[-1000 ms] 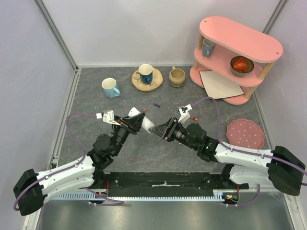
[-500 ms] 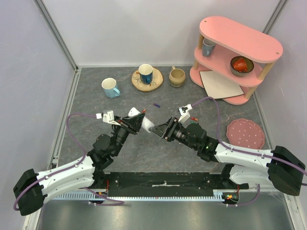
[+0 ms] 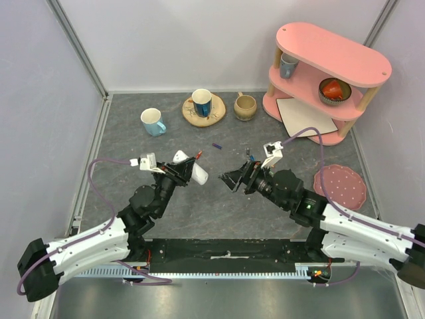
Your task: Load the batteries into the remote control
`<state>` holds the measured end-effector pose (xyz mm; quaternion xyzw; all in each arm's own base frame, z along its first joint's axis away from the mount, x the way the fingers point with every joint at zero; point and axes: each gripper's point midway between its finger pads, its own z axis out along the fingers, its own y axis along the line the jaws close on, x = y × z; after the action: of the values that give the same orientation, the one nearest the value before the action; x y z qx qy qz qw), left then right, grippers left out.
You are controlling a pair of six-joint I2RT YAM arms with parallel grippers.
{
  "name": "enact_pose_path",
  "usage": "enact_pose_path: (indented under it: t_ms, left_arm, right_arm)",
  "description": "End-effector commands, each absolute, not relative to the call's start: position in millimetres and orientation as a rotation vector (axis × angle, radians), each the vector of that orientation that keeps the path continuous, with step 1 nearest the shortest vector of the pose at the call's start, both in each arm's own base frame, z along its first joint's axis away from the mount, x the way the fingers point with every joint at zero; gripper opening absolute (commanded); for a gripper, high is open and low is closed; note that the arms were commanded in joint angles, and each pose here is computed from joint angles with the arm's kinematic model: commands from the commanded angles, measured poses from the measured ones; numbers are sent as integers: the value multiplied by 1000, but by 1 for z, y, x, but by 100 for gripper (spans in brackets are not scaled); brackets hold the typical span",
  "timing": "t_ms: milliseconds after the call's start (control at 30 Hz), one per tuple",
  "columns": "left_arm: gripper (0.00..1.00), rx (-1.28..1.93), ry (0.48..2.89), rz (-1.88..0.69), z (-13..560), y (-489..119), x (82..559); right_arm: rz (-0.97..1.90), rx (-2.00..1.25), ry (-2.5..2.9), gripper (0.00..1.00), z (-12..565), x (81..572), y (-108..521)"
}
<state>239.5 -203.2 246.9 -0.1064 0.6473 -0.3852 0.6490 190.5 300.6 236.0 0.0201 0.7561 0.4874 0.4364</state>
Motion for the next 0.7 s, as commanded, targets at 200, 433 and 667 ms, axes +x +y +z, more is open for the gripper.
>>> enact_pose_path:
  t_ms: [200,433,667]
  left_arm:
    - [2,-262,1373,-979,282,-201,235]
    - [2,-158,1326,-1040,288,-213,225]
    - [2,-128,1239,-998,292,-214,232]
  right_arm:
    - [887,32,1937,98,231,210,266]
    - [1045,-46,1743,92,258,205,276]
    - [1126,-207,1710,79,284,190,296]
